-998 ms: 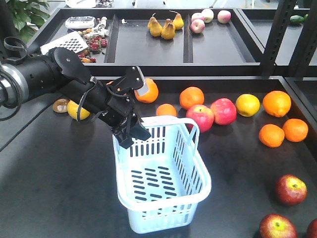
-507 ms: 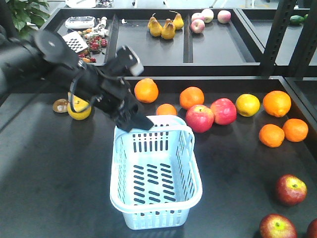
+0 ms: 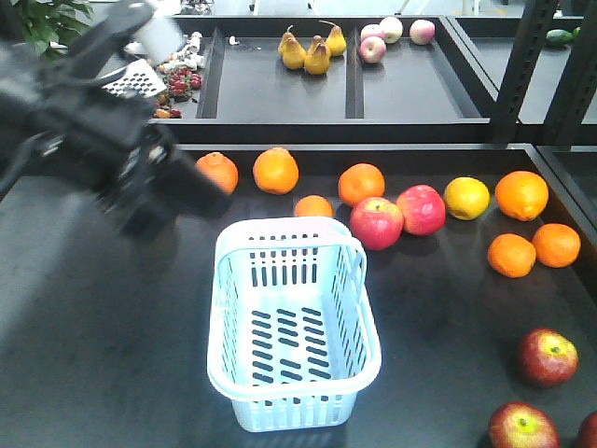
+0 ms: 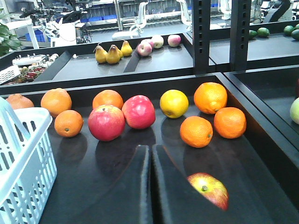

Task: Pick three apples into basket with both arms
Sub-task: 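Lift the left gripper away from the basket handle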

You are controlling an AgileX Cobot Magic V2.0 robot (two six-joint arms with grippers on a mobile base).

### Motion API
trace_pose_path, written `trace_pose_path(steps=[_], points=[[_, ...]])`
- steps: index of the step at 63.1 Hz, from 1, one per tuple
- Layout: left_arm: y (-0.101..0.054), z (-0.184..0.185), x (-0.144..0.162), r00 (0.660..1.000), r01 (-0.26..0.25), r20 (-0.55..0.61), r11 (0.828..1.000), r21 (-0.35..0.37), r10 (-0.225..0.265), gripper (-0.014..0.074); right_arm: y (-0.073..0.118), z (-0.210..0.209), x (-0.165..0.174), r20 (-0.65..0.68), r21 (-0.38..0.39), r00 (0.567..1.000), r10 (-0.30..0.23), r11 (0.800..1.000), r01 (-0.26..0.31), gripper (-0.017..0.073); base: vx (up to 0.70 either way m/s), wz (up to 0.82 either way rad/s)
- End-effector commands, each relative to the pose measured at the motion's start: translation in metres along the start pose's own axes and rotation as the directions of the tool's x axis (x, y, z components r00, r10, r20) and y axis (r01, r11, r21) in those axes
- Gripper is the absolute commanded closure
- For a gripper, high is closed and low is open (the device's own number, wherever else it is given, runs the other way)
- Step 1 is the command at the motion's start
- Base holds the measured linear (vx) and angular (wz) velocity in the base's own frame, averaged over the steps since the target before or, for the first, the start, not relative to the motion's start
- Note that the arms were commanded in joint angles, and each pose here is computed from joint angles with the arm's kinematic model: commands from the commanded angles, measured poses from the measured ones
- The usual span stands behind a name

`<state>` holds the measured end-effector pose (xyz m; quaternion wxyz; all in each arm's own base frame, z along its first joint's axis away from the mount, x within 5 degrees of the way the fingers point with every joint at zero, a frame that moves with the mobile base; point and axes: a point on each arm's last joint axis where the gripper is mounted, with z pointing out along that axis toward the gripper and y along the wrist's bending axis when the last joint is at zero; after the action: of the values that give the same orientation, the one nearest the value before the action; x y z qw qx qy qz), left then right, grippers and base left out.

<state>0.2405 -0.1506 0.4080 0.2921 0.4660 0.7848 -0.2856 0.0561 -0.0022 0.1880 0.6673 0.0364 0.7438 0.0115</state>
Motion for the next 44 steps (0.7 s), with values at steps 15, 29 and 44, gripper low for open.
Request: trace_pose_path(steps=[15,29,44], points=[[-0.064,-0.023,0.082,0.99,0.051,0.138,0.996,-0.076,-0.04,0.0602,0.0,0.0,-0.004,0.084,-0.005,0.996,-0.013,1.0,0.013,0.0568,0.0,0.0],[-0.097,-0.016,0.162,0.966,0.112,0.247,0.983,-0.147,-0.073,0.0602,0.0,0.0,-0.004,0.084,-0.005,0.996,-0.013,1.0,0.013,0.0568,0.0,0.0],[-0.111,-0.008,0.212,0.931,0.151,0.359,0.965,-0.213,-0.066,0.0601,0.001,-0.001,-0.008,0.125,-0.027,0.988,0.088,0.996,-0.086,0.0568,0.0,0.0]])
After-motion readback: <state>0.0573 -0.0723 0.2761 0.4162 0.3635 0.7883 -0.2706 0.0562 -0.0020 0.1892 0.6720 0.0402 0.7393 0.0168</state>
